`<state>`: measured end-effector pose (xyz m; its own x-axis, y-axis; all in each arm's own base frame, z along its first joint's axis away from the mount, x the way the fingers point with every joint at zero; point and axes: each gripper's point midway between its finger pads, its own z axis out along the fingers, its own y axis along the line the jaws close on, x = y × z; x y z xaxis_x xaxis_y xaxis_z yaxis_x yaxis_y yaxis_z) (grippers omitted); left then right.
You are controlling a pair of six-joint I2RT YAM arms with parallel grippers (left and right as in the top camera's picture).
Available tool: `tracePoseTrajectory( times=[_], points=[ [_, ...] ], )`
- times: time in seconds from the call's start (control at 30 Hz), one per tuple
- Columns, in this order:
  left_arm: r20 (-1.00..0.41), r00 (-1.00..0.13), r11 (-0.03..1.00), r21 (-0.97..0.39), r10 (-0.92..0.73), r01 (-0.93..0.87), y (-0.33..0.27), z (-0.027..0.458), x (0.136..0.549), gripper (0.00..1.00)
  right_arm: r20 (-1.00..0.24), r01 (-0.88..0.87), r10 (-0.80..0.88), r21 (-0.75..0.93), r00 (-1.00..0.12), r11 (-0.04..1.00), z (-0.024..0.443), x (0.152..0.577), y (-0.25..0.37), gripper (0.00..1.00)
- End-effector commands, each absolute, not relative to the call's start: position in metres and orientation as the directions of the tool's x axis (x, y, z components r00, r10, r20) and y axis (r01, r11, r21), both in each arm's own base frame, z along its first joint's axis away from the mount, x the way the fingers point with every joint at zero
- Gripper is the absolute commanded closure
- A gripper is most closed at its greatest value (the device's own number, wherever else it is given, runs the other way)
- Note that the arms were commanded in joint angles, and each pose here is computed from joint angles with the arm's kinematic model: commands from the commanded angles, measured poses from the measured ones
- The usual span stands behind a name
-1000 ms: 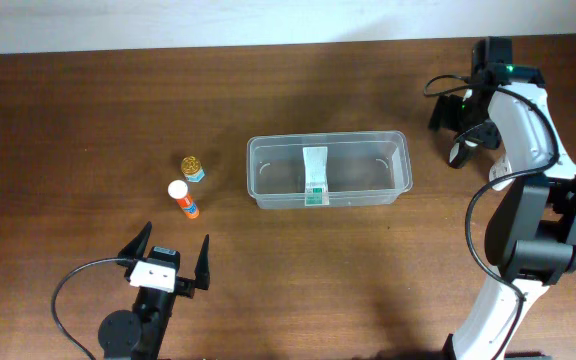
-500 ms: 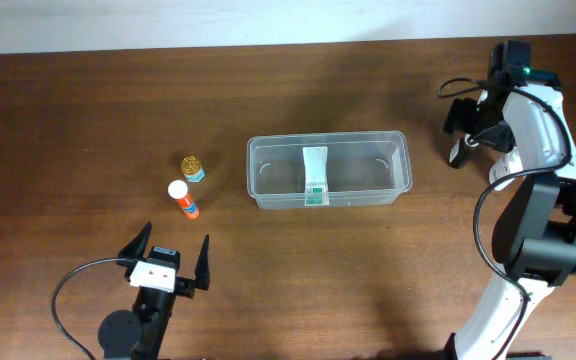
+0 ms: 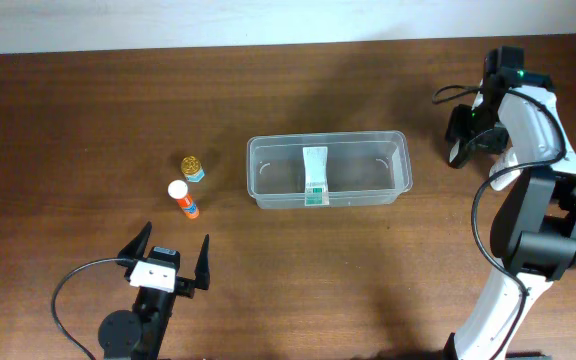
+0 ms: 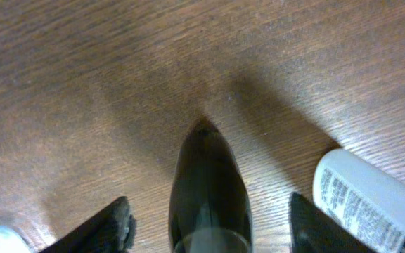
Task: Pack container
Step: 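Grasp the dark bottle with the right gripper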
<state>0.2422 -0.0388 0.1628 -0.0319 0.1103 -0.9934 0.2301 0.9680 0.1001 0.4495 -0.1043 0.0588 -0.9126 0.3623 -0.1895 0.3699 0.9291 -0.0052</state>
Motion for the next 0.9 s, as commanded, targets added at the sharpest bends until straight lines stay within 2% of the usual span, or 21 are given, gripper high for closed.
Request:
tracePoseTrajectory(
  times=[0.0, 0.3, 0.53, 0.63, 0.87],
  points=[
    [-0.992, -0.030, 0.970, 0.116, 0.126, 0.215, -0.0356, 0.1618, 0.2424, 0.01, -0.179, 0.367, 0.360, -0.006, -0.916, 0.930, 0.0514, 0.4492, -0.1044, 0.44],
    [-0.992, -0.030, 0.970, 0.116, 0.126, 0.215, -0.0356, 0.1618, 0.2424, 0.01, -0.188, 0.367, 0.360, -0.004, -0.914, 0.930, 0.0519, 0.4515, -0.1049, 0.62],
    [-0.992, -0.030, 0.970, 0.116, 0.126, 0.215, -0.0356, 0.1618, 0.2424, 0.01, -0.186, 0.367, 0.360, -0.004, -0.914, 0.930, 0.0518, 0.4510, -0.1048, 0.64],
    [-0.992, -0.030, 0.970, 0.116, 0.126, 0.215, -0.0356, 0.1618, 0.2424, 0.00, -0.186, 0.368, 0.361, -0.005, -0.914, 0.930, 0.0517, 0.4509, -0.1052, 0.71],
    [-0.992, -0.030, 0.970, 0.116, 0.126, 0.215, -0.0356, 0.1618, 0.2424, 0.01, -0.178, 0.368, 0.361, -0.006, -0.915, 0.930, 0.0519, 0.4489, -0.1047, 0.72]
  ],
)
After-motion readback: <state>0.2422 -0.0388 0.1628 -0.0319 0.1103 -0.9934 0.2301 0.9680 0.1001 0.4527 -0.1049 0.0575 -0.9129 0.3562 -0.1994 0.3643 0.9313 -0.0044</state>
